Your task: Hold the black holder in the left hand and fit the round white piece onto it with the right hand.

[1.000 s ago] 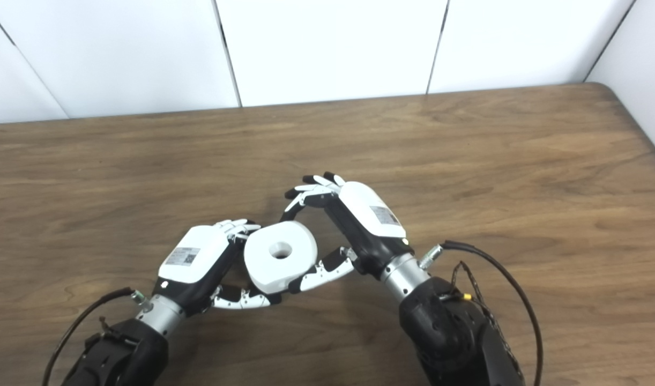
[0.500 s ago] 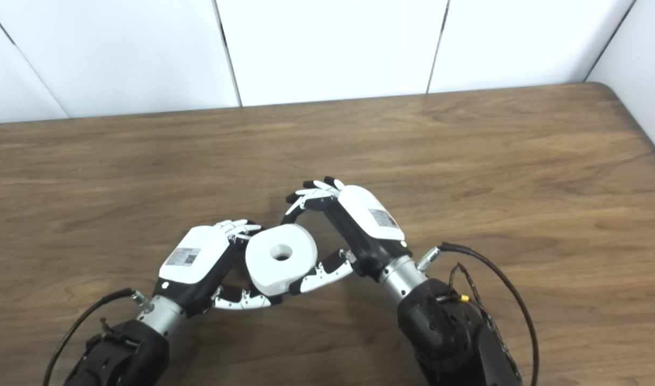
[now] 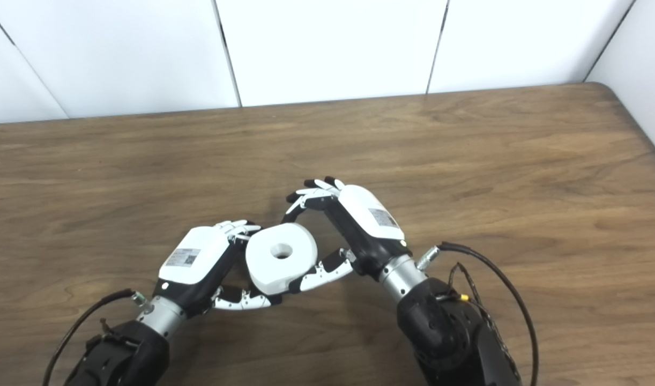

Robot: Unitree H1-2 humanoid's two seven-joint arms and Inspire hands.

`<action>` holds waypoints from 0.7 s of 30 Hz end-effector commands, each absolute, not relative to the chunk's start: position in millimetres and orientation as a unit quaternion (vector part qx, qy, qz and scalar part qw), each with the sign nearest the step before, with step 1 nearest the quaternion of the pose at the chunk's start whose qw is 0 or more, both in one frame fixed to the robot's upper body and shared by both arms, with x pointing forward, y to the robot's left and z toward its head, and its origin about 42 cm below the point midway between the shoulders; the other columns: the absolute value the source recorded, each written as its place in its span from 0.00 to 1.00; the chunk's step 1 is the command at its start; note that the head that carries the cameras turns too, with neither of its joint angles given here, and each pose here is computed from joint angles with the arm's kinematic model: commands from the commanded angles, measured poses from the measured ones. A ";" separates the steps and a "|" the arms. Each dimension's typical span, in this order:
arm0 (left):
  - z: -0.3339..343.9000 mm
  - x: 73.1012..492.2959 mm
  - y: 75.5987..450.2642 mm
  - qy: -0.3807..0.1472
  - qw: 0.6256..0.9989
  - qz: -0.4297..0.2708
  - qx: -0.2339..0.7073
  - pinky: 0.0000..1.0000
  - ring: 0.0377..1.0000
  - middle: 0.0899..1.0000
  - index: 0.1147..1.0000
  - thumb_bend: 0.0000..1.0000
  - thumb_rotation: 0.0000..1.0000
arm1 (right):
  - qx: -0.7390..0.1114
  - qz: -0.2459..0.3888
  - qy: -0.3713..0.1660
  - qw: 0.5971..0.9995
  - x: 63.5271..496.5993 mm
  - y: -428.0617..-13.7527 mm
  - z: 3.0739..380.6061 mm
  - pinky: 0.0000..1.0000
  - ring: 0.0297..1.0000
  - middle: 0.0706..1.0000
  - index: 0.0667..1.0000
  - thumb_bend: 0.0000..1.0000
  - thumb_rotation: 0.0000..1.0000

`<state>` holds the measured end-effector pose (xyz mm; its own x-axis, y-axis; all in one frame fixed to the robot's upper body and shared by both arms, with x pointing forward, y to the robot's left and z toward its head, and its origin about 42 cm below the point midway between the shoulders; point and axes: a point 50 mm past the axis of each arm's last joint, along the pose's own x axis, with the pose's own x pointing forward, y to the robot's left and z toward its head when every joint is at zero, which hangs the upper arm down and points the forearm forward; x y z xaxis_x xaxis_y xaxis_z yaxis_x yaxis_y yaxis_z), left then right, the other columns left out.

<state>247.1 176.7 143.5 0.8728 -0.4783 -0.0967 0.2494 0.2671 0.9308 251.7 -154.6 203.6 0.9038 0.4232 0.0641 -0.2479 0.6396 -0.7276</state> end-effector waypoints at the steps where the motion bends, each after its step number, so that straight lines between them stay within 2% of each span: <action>1: 127.6 237.8 174.1 -0.068 0.771 -0.272 0.572 0.87 0.87 0.79 0.43 0.51 0.06 | -0.387 0.184 -0.123 0.895 256.6 -153.4 210.2 1.00 0.92 0.78 0.45 0.53 0.14; 10: 127.2 238.6 173.1 -0.071 0.772 -0.271 0.570 0.87 0.87 0.79 0.43 0.51 0.05 | -0.411 0.193 -0.112 0.884 257.3 -157.0 210.3 1.00 0.92 0.79 0.45 0.52 0.15; 11: 126.8 238.8 172.9 -0.070 0.772 -0.272 0.571 0.87 0.87 0.79 0.43 0.51 0.06 | -0.413 0.195 -0.109 0.883 257.5 -157.4 210.2 1.00 0.93 0.80 0.50 0.75 0.22; 12: 126.6 239.0 172.7 -0.069 0.771 -0.272 0.571 0.88 0.87 0.79 0.43 0.51 0.06 | -0.415 0.196 -0.108 0.882 257.7 -157.8 210.1 1.00 0.93 0.80 0.53 0.89 0.27; 13: 126.3 239.2 172.5 -0.068 0.771 -0.272 0.571 0.88 0.87 0.79 0.43 0.51 0.06 | -0.416 0.197 -0.106 0.881 258.0 -158.1 209.9 1.00 0.93 0.80 0.54 0.94 0.29; 15: 126.0 239.6 172.1 -0.067 0.771 -0.273 0.572 0.88 0.87 0.80 0.43 0.51 0.06 | -0.419 0.200 -0.103 0.880 258.6 -158.5 209.9 1.00 0.93 0.80 0.56 0.99 0.31; 21: 125.8 240.0 171.6 -0.069 0.771 -0.272 0.572 0.88 0.87 0.79 0.43 0.51 0.06 | -0.426 0.208 -0.097 0.875 259.4 -158.7 210.5 1.00 0.94 0.82 0.62 1.00 0.35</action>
